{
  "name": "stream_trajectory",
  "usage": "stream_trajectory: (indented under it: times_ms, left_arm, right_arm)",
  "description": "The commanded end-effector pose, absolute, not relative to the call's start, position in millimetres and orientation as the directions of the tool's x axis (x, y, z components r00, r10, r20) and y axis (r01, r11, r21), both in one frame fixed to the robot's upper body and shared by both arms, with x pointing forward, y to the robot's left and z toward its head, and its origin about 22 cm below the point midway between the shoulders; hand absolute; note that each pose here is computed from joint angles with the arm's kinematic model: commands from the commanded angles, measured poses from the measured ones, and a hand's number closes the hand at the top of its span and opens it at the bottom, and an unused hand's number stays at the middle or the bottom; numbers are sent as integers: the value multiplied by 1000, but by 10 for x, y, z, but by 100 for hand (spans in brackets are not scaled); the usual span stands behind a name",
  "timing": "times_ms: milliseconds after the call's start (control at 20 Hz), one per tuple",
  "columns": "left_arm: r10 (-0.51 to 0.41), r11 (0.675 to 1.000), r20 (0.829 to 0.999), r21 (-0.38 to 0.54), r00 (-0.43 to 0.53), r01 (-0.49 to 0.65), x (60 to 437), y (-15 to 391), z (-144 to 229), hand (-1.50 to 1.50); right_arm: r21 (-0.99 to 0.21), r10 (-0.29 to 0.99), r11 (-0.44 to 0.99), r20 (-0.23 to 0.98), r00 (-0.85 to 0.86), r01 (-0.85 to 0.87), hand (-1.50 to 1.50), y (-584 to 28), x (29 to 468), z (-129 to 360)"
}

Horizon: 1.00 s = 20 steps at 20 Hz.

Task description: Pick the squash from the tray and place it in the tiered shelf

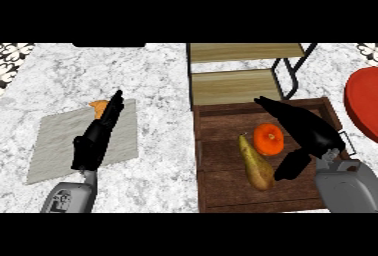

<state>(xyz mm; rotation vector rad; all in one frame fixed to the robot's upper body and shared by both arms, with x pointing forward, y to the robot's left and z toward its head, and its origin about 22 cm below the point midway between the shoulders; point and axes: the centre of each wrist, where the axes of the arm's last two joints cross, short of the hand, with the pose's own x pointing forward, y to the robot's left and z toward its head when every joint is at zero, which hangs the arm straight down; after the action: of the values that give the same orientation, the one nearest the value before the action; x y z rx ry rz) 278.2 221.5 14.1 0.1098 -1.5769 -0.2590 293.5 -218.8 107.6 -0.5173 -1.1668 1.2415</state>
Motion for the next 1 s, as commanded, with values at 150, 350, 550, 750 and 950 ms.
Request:
stream_trajectory:
  times_ms: [150,350,550,750,950]
  left_arm:
    - [-231,966,972,233,-33,111,2751,2294,173,0]
    - [-226,969,974,227,-18,101,2895,2217,23,0]
    - [-232,969,973,232,-15,84,2816,2252,264,0]
    - [-237,968,971,239,-25,83,2890,2201,168,0]
    - [-240,966,971,241,-22,95,2707,2206,229,0]
  right_arm:
    - [-831,908,313,404,-112,-460,-150,-2115,2943,757]
    - [-825,911,299,397,-115,-480,-150,-2092,2999,647]
    - [-825,919,277,376,-114,-492,-150,-2178,3044,830]
    - [-830,932,176,313,-181,-529,150,-2203,2783,687]
    - [-873,927,151,288,-241,-464,150,-2194,3001,862]
